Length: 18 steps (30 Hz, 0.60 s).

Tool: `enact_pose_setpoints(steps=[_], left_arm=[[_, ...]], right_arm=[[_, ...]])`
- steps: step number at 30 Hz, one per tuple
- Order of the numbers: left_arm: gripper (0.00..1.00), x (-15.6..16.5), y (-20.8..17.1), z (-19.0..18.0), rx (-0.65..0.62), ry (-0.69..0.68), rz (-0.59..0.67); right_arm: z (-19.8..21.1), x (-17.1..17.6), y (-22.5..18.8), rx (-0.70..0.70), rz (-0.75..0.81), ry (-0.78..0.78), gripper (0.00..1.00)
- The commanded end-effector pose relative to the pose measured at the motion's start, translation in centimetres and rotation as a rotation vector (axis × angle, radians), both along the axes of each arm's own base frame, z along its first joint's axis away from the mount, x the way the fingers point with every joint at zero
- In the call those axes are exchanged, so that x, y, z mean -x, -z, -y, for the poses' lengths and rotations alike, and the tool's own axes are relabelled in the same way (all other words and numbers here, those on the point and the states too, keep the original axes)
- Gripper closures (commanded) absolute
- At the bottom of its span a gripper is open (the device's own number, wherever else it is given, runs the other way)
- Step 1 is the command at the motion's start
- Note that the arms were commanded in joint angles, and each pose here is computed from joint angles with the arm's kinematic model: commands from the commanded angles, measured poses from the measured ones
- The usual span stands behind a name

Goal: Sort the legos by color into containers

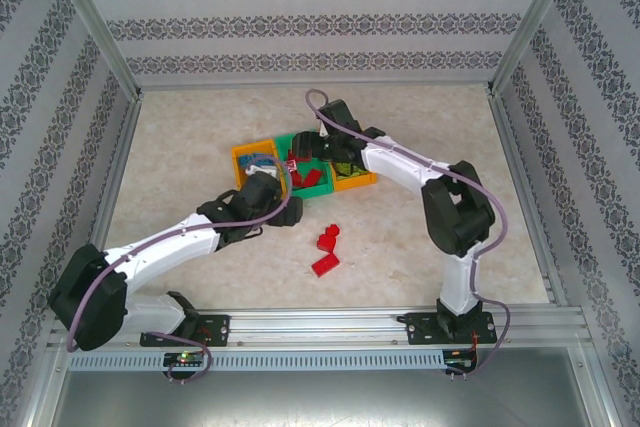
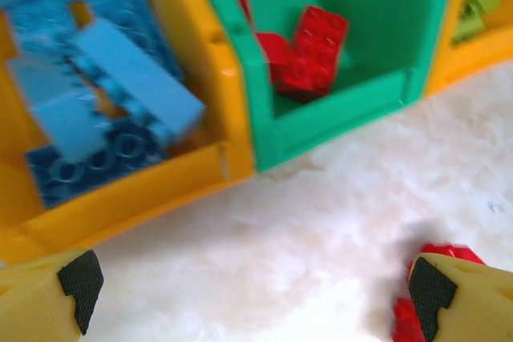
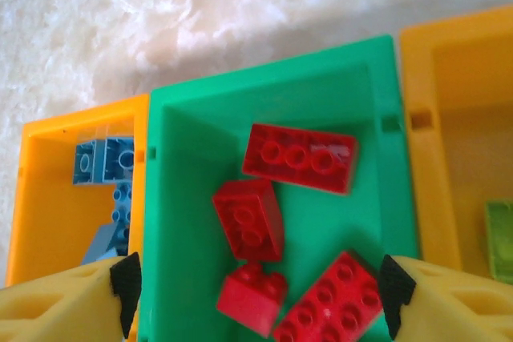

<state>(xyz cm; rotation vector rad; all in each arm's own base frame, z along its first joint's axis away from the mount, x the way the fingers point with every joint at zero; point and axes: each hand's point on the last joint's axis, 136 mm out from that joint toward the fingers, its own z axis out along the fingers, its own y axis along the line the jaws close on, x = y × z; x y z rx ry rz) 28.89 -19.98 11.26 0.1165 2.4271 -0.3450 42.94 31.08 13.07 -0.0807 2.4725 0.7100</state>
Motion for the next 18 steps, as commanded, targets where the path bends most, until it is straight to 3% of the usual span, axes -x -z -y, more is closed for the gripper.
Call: enact_pose_setpoints(steps=[1,6,18], left_arm=[[0.01,0.9,-0.3,4.5,0.008,0.211,0.028],[0.06,1.9,0.9,8.4,-0.066,0.428,0.009],[0.14,2.8,3.0,12.4,-0.044,0.638,-0.093]], right_arm=[[1.9,0.9,-3.8,0.000,0.098,0.032,0.16],[7.1,2.8,-3.1,0.058,0.100,0.110,0.12],[18.1,8.0,-0.5,0.085,0.062,0.310,0.08]])
